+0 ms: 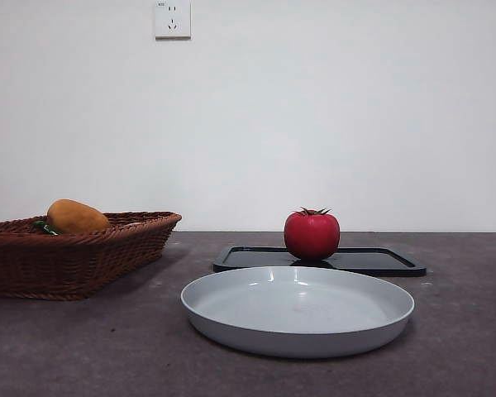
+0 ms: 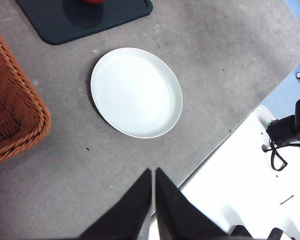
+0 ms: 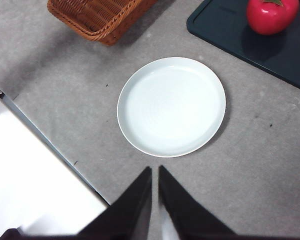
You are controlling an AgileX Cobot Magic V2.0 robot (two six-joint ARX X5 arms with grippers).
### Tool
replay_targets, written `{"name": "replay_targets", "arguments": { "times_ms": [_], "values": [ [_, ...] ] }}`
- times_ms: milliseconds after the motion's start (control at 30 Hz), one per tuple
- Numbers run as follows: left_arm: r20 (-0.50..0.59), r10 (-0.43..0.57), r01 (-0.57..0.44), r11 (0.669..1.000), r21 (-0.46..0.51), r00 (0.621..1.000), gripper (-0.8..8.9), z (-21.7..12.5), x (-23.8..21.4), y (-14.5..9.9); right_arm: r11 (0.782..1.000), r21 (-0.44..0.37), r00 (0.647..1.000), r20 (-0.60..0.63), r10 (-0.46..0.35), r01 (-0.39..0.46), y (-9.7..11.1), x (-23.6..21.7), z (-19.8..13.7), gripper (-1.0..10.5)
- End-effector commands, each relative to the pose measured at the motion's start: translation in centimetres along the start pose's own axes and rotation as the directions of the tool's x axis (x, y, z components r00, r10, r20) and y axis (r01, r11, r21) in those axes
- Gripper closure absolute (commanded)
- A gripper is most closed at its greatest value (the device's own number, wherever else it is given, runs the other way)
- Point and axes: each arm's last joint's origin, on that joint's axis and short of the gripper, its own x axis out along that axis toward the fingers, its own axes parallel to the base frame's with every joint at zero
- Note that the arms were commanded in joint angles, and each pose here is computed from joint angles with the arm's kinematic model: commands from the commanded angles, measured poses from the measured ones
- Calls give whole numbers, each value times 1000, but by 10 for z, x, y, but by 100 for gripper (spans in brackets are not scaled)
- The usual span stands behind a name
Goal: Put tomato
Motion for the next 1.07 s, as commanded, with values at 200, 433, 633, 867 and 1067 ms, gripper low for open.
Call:
{"name": "replay_targets", "arguments": {
  "times_ms": [200,433,633,867,1067],
  "values": [
    [16,-4,4,1000,29,1000,805,4,-3,-2,1000,0,1000,7,4,-4,1,0,3,933],
    [353,74,-196,926,323,933,805,19,-27,-6,1000,0,1000,7,4,-4,1,0,3,933],
    [694,142,-508,784,357,706,805,5,-47,-3,1000,0,1000,7,4,-4,1,0,3,933],
    [782,413,-744,661,96,467,805,-54,-26,17,1000,0,1000,7,4,-4,1,0,3,933],
    [718,587,-789,608,-88,373,805,-102,5,36,1000,0,1000,7,5,-5,1,0,3,933]
  ]
}}
